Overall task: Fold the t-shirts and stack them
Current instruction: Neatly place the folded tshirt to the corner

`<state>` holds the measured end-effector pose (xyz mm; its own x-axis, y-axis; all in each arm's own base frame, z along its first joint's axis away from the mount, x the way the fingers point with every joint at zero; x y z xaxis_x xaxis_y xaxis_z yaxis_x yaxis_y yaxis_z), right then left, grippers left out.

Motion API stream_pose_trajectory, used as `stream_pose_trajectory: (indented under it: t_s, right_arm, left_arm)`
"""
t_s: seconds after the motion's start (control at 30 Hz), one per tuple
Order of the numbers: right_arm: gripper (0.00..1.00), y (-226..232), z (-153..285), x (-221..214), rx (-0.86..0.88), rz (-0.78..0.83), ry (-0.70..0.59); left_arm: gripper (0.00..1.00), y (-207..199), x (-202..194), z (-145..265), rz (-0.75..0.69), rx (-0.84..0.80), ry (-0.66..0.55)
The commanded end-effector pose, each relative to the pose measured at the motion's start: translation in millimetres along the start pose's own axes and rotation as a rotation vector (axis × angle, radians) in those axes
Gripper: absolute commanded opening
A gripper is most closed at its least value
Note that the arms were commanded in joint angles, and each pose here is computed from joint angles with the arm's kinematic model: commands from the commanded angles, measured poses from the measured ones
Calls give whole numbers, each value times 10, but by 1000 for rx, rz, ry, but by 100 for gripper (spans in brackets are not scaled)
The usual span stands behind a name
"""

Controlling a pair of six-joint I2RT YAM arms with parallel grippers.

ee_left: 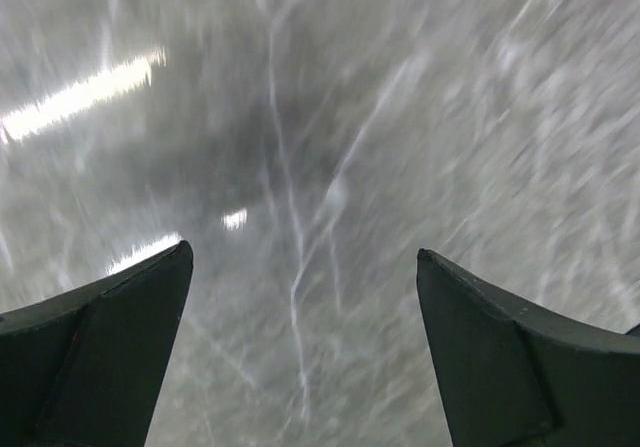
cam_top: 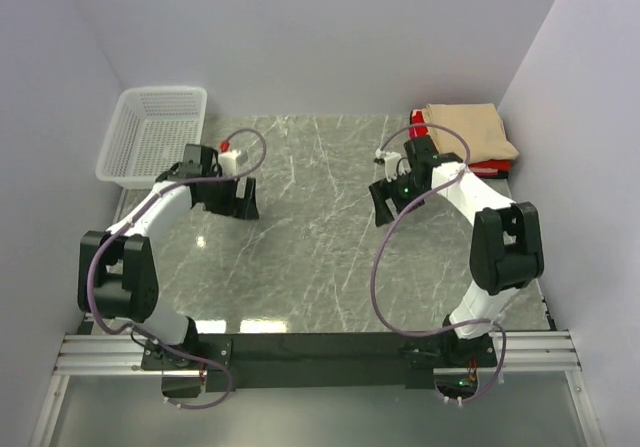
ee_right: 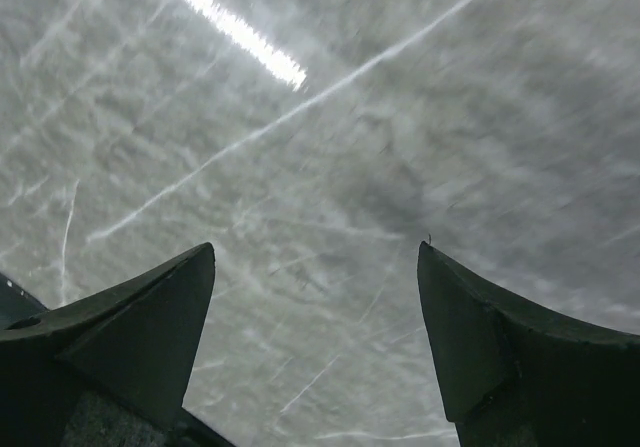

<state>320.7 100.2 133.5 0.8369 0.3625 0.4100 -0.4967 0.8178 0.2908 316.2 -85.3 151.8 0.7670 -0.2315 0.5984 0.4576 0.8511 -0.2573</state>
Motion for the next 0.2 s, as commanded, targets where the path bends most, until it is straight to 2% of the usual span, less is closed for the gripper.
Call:
stream_pose_trajectory:
  t_s: [0.0, 0.17]
  right_arm:
    - [88, 168, 242, 79, -27, 62, -134]
    - [88, 208, 344, 35, -59, 47, -170]
  left_arm:
    - [100, 16, -129, 153, -88, 72, -21]
    - [99, 10, -109, 327, -130, 137, -81]
Point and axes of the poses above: each gripper's point midway between its finger pads, its own z axis back along the fingers, its own y axis along the line the jaws close on, x = y × z, the point moved 6 cm from there along z, back along the fingers, and after that the axes turned 5 degrees about -z, right-handed, at the moved point
